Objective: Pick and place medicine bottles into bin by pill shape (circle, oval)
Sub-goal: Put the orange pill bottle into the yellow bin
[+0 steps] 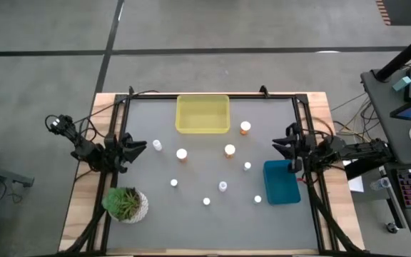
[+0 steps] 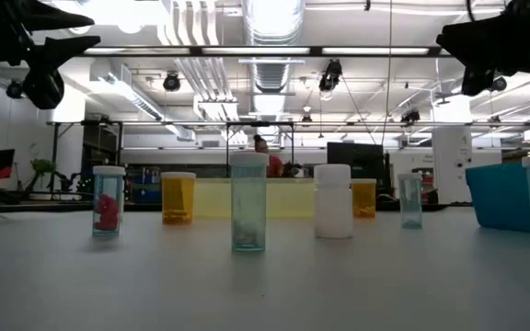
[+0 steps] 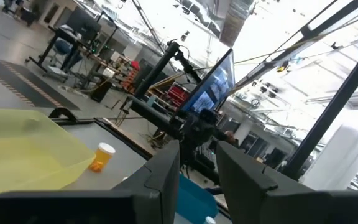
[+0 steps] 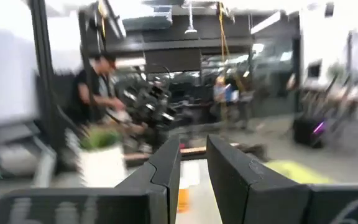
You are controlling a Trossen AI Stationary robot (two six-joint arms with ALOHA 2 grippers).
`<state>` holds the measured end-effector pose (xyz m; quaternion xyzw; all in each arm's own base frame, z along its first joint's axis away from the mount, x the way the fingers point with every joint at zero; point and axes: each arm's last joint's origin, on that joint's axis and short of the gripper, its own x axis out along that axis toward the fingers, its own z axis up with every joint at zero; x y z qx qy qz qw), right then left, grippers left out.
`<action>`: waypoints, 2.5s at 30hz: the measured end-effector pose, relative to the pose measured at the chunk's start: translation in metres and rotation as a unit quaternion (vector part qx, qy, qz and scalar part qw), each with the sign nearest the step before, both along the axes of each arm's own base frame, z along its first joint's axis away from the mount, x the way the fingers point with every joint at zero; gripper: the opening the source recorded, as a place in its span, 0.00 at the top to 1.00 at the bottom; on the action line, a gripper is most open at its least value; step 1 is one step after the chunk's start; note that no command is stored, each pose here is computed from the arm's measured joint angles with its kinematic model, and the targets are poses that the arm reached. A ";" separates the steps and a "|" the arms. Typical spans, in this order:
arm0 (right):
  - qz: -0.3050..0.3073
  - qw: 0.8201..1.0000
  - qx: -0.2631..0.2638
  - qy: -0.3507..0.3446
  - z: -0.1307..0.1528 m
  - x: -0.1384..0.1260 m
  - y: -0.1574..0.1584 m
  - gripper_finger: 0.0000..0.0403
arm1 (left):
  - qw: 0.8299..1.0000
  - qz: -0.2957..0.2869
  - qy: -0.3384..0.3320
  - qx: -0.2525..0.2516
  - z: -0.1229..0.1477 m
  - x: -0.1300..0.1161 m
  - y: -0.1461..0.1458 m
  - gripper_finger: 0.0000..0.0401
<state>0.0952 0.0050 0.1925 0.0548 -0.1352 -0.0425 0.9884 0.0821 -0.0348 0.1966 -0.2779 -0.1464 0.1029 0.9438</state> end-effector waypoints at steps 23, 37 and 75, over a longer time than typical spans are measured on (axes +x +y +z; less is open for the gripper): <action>-0.003 1.000 0.003 -0.017 0.003 -0.001 0.000 0.83 | 0.968 0.145 0.024 0.202 0.022 -0.010 0.010 0.77; -0.092 0.991 0.067 -0.070 0.013 -0.002 -0.006 0.83 | 0.926 0.205 0.060 0.310 0.030 -0.015 0.015 0.77; -0.165 0.970 0.061 0.171 0.077 0.124 0.005 0.83 | 0.934 0.132 -0.036 0.331 0.033 -0.008 0.004 0.77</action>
